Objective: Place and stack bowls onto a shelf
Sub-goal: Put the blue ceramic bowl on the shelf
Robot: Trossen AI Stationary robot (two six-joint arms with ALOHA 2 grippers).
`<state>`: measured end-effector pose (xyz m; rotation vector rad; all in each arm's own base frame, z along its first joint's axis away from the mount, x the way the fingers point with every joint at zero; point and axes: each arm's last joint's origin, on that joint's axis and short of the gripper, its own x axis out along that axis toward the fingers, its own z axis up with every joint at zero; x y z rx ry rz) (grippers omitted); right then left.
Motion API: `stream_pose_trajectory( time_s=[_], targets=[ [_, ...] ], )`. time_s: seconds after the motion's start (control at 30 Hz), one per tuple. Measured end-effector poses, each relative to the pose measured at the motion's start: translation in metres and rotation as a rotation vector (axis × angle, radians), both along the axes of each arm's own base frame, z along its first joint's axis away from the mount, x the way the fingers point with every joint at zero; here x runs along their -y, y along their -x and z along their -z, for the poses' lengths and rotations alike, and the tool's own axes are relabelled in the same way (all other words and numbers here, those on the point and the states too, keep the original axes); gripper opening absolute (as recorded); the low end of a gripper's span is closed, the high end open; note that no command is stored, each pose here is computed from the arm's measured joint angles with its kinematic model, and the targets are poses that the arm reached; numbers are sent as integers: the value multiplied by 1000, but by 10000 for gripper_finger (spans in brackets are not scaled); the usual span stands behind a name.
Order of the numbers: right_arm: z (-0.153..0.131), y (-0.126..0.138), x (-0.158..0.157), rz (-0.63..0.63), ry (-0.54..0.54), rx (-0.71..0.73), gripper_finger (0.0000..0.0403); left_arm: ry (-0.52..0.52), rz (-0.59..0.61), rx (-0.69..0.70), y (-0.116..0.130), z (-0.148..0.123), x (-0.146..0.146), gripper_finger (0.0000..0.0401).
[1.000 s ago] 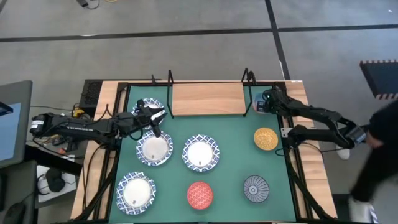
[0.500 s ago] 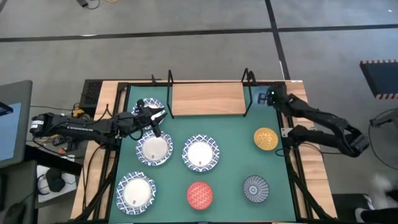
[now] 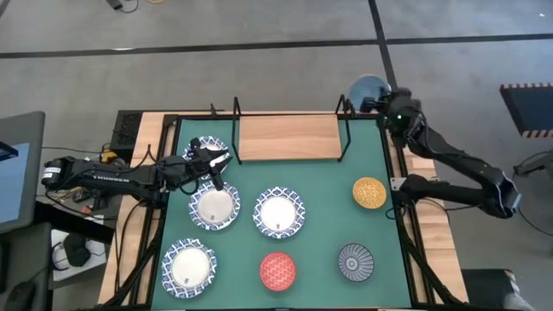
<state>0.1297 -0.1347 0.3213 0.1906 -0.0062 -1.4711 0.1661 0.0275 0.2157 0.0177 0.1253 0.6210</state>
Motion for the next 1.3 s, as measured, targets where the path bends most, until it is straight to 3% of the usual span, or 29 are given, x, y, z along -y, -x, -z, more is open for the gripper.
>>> stream_pose_trajectory(
  time_s=[0.13,0.27,0.43,0.6,0.93,1.3],
  targets=[
    [1,-35,9,-202,-25,-8,51,8,-1,6,0,0,0,116],
    [15,-77,21,-342,-83,-111,52,24,-3,17,0,0,0,116],
    [30,-125,33,-403,-136,-289,52,44,5,13,0,2,1,116],
    [47,-155,53,-356,-234,-552,52,76,4,-5,1,5,1,116],
    [91,-169,78,-341,-493,-817,52,88,4,-16,1,7,1,116],
    [103,-158,99,-382,-609,-740,55,90,3,-17,1,7,1,116]
  ],
)
